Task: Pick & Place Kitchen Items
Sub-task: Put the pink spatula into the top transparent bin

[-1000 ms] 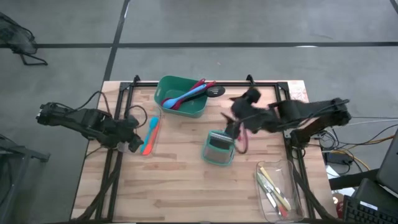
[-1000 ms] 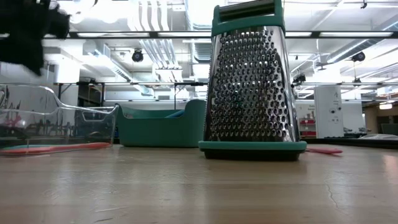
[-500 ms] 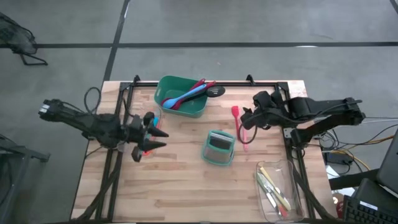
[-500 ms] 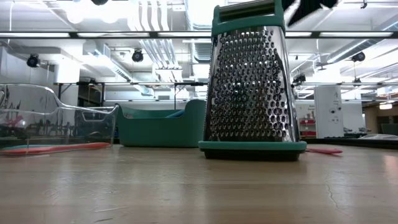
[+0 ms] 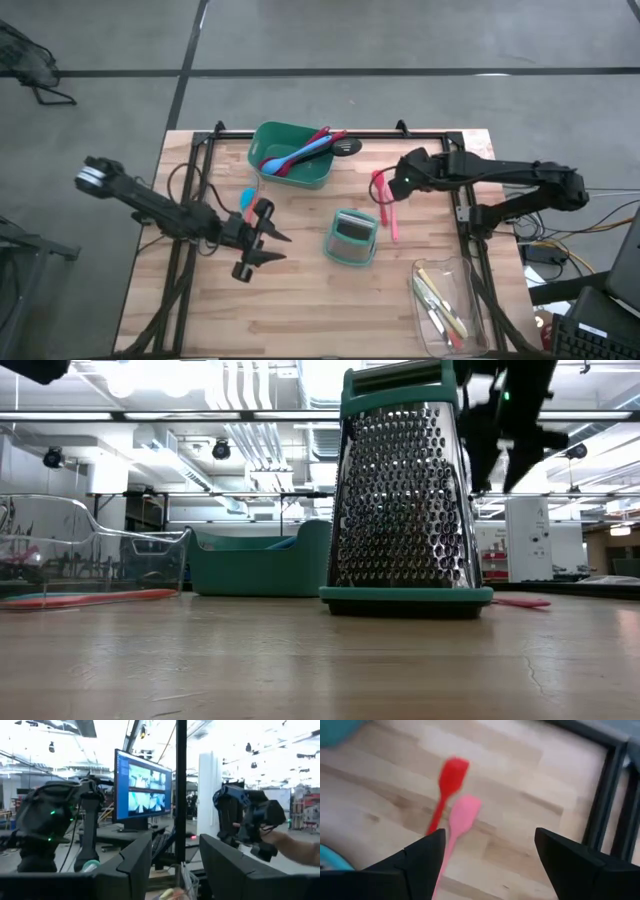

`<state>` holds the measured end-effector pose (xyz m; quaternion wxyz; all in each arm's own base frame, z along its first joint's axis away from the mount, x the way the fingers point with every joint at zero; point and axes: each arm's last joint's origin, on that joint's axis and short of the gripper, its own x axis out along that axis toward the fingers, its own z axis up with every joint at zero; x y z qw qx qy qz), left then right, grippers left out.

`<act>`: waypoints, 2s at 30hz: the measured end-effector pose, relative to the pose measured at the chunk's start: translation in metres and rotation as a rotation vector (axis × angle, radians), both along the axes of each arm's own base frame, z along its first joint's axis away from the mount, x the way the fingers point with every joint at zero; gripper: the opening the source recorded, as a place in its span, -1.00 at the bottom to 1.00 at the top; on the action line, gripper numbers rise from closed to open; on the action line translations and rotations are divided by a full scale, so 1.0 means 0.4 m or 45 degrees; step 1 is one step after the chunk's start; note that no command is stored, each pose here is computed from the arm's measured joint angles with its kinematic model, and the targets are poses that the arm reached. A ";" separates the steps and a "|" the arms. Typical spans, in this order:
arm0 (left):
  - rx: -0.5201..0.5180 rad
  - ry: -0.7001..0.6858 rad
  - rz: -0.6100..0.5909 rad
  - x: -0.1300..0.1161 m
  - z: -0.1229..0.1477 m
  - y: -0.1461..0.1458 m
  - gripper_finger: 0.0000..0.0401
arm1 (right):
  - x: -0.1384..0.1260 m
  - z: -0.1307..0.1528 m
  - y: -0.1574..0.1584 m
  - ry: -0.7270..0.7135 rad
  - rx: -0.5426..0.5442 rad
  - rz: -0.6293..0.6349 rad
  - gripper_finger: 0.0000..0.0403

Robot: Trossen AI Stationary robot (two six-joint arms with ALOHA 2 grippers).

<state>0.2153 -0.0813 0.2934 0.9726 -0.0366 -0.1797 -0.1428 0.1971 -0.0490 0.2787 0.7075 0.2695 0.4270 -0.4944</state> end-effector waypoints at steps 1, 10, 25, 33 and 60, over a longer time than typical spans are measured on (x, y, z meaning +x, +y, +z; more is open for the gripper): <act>0.013 0.003 0.003 0.006 -0.002 -0.002 -0.14 | -0.003 -0.017 -0.009 0.008 0.031 -0.009 0.49; 0.050 -0.016 -0.072 0.015 0.010 -0.013 -0.14 | -0.001 -0.146 -0.084 -0.146 0.172 0.019 0.41; 0.067 0.000 -0.075 0.014 0.006 -0.017 -0.14 | 0.045 -0.285 -0.125 0.078 0.257 0.008 0.61; 0.064 0.010 -0.077 0.015 0.005 -0.017 -0.14 | 0.073 -0.341 -0.140 0.150 0.289 -0.007 0.72; 0.062 0.024 -0.103 0.012 0.002 -0.025 -0.14 | 0.113 -0.392 -0.166 0.188 0.387 -0.031 0.13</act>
